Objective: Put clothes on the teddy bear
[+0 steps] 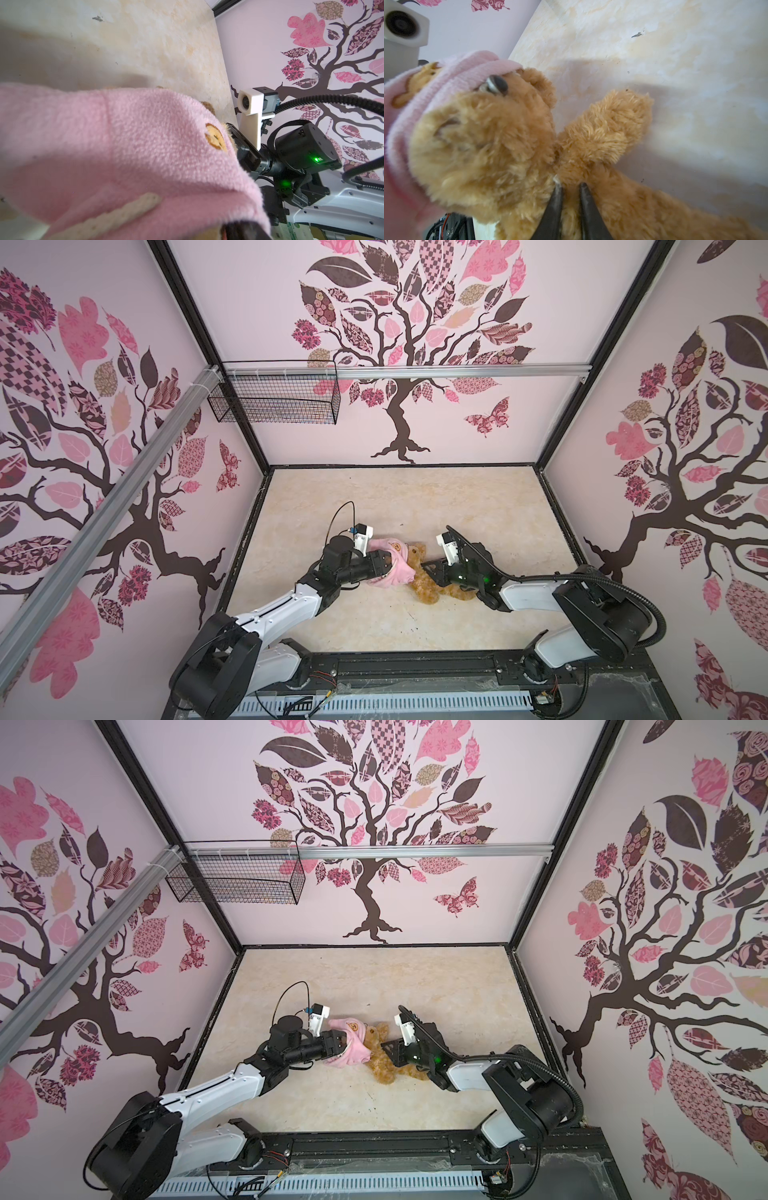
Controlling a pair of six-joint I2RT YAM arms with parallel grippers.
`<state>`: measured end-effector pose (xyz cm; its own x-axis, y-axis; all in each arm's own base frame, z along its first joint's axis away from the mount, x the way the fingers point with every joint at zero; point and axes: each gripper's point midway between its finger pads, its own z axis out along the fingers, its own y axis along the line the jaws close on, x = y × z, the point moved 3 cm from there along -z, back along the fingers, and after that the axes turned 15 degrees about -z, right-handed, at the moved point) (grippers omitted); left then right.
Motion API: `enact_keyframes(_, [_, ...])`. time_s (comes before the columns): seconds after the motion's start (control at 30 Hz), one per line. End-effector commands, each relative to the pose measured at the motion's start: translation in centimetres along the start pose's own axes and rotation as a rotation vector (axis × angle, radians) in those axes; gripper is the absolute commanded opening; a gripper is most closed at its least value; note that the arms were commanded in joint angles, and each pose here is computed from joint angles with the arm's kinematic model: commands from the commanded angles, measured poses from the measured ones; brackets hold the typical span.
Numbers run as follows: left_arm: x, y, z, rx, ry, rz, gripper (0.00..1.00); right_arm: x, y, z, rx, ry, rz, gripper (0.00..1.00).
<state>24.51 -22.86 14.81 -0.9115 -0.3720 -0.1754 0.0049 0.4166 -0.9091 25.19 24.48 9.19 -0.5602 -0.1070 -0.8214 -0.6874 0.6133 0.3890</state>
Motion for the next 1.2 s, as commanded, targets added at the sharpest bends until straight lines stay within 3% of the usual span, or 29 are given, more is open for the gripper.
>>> enact_keyframes(0.0, [0.6,0.2,0.4,0.026,0.044,-0.018,0.34,1.0,0.8,-0.2,-0.022,0.033,-0.050,0.19])
enact_keyframes(0.17, [0.7,-0.2,-0.1,0.028,0.038,0.152,0.02,-1.1,0.7,-2.2,0.066,0.013,-0.140,0.28])
enact_keyframes(0.2, [0.6,-0.6,-0.4,0.038,0.024,0.190,0.00,-1.6,0.8,-2.8,0.082,0.008,-0.158,0.32])
enact_keyframes(0.3, [0.1,-2.2,-1.2,0.097,-0.033,0.266,0.00,-3.2,2.3,-4.6,0.050,-0.036,-0.192,0.39])
enact_keyframes(0.5, [0.7,-5.8,-2.6,0.261,-0.085,0.441,0.00,-5.7,7.6,-6.5,-0.265,-0.173,-0.178,0.44])
enact_keyframes(0.73, [2.8,-7.2,-3.1,0.287,-0.047,0.624,0.00,-9.1,8.6,-7.2,-0.261,-0.233,-0.178,0.39])
enact_keyframes(0.9, [3.4,-8.4,-4.6,0.218,-0.033,0.881,0.00,-10.2,8.3,-9.1,-0.172,-0.197,-0.224,0.45])
enact_keyframes(1.0, [4.0,-8.5,-5.9,0.161,0.006,1.093,0.00,-10.9,7.1,-11.1,-0.144,-0.208,-0.180,0.51])
enact_keyframes(1.17, [5.1,-9.3,-7.6,0.162,0.030,1.428,0.00,-12.7,7.9,-11.7,-0.304,-0.214,-0.064,0.57])
